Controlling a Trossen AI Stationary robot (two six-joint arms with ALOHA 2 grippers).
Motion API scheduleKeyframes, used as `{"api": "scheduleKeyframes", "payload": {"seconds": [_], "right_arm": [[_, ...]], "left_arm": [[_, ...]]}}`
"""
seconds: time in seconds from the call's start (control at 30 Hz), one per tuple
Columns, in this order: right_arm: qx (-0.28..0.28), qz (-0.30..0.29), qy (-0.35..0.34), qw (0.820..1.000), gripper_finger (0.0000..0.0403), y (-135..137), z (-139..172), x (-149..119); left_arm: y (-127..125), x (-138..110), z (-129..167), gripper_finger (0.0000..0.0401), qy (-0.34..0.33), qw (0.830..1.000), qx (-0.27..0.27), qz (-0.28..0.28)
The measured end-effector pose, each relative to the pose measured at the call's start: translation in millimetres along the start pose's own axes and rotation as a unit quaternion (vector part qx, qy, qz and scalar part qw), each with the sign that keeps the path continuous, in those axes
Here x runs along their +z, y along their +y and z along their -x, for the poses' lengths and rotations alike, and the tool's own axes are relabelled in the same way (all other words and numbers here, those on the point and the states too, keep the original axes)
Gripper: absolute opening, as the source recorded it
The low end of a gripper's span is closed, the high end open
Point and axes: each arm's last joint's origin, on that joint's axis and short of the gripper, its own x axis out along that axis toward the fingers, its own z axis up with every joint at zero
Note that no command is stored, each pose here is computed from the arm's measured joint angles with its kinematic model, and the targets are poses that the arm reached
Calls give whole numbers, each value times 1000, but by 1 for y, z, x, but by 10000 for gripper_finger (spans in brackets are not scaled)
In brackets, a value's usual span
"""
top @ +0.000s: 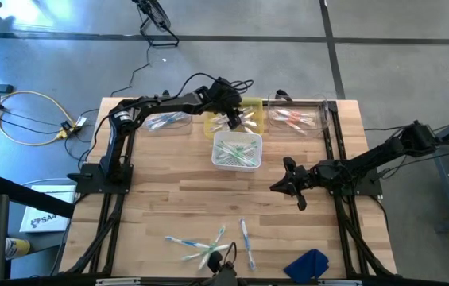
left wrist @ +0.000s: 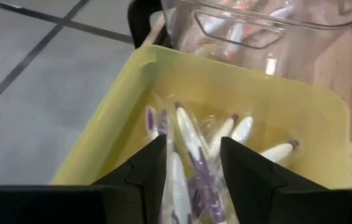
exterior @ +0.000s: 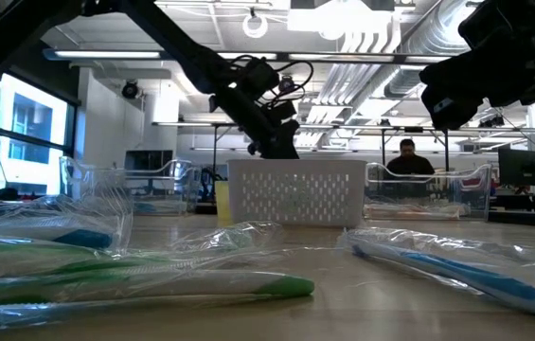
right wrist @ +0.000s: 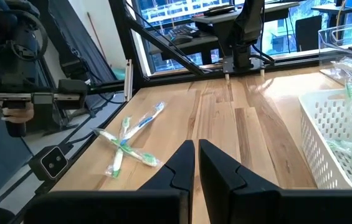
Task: Pick & Place Toothbrushes
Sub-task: Put the blue toothbrush into the left transparent bin
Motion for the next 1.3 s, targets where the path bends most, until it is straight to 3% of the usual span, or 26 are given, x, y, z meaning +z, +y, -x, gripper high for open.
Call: {"api": "scheduleKeyframes", "payload": {"seconds": [0.2,0.4,0.8,0.97,1.17,1.3], "right_arm": [[0,0,0,1000,15,0,0,0],[0,0,0,1000,15,0,0,0],[0,-25,-1,1000,15,0,0,0],[0,-24,0,1000,15,0,0,0],[-1,-22,3,1000,15,0,0,0],[-1,-22,4,1000,15,0,0,-1]], "left_arm": [[-2,0,0,148,-2,1000,-23,0],[0,0,0,148,-2,1000,-10,5],[-63,27,4,148,-93,984,-4,-152],[-79,37,25,148,-96,978,-23,-186],[-109,49,64,148,-175,955,-32,-236],[-122,39,87,148,-216,947,-31,-236]]}}
